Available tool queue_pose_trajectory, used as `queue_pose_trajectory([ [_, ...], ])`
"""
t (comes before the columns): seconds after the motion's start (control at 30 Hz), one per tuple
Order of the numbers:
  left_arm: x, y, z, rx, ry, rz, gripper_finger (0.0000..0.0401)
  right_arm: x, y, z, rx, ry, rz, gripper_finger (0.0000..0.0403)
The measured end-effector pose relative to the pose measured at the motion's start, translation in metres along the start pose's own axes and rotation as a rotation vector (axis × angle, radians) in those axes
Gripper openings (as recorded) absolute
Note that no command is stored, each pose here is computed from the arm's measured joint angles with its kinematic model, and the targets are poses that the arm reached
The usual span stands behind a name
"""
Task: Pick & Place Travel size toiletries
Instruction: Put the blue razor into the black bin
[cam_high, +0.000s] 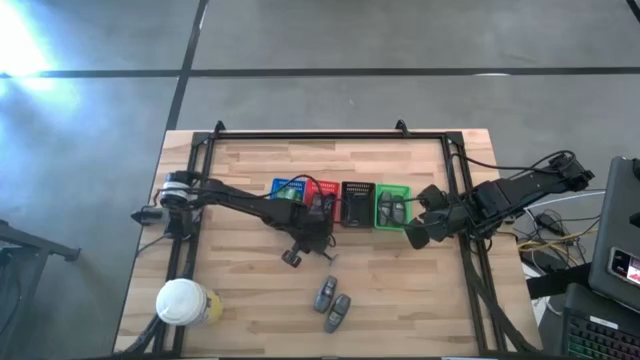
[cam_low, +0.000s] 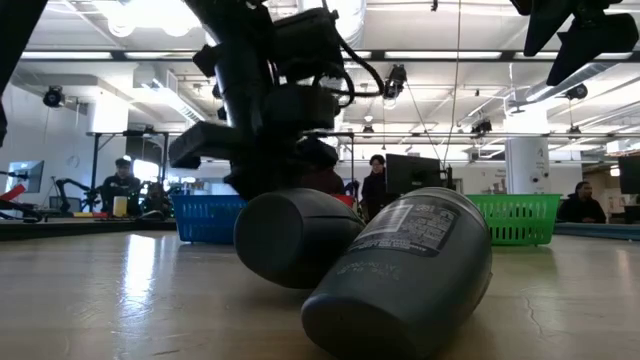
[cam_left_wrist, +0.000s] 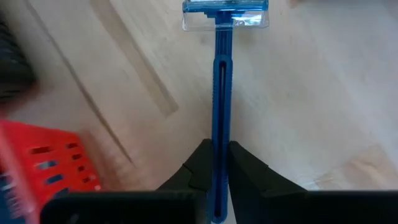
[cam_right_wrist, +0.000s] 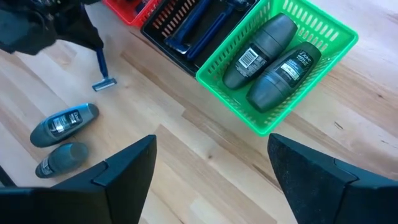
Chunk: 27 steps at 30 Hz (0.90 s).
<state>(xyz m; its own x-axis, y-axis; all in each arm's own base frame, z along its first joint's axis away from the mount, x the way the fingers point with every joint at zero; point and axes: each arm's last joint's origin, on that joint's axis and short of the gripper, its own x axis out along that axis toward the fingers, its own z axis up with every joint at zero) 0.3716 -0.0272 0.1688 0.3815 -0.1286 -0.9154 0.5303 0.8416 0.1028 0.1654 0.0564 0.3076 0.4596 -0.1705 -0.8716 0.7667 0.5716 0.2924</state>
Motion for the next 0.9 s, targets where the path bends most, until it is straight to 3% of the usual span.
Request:
queue_pose_trajectory([
  [0.47, -0.043, -0.007, 0.009, -0.180, -0.073, 0.070, 0.0030, -0.002, -0.001, 0.000, -0.052, -0.002, 0.009, 0.0335],
  [0.9, -0.043, -0.009, 0.010, -0.184, -0.068, 0.090, 0.0030, -0.003, -0.002, 0.001, -0.078, -0.007, 0.013, 0.0316],
])
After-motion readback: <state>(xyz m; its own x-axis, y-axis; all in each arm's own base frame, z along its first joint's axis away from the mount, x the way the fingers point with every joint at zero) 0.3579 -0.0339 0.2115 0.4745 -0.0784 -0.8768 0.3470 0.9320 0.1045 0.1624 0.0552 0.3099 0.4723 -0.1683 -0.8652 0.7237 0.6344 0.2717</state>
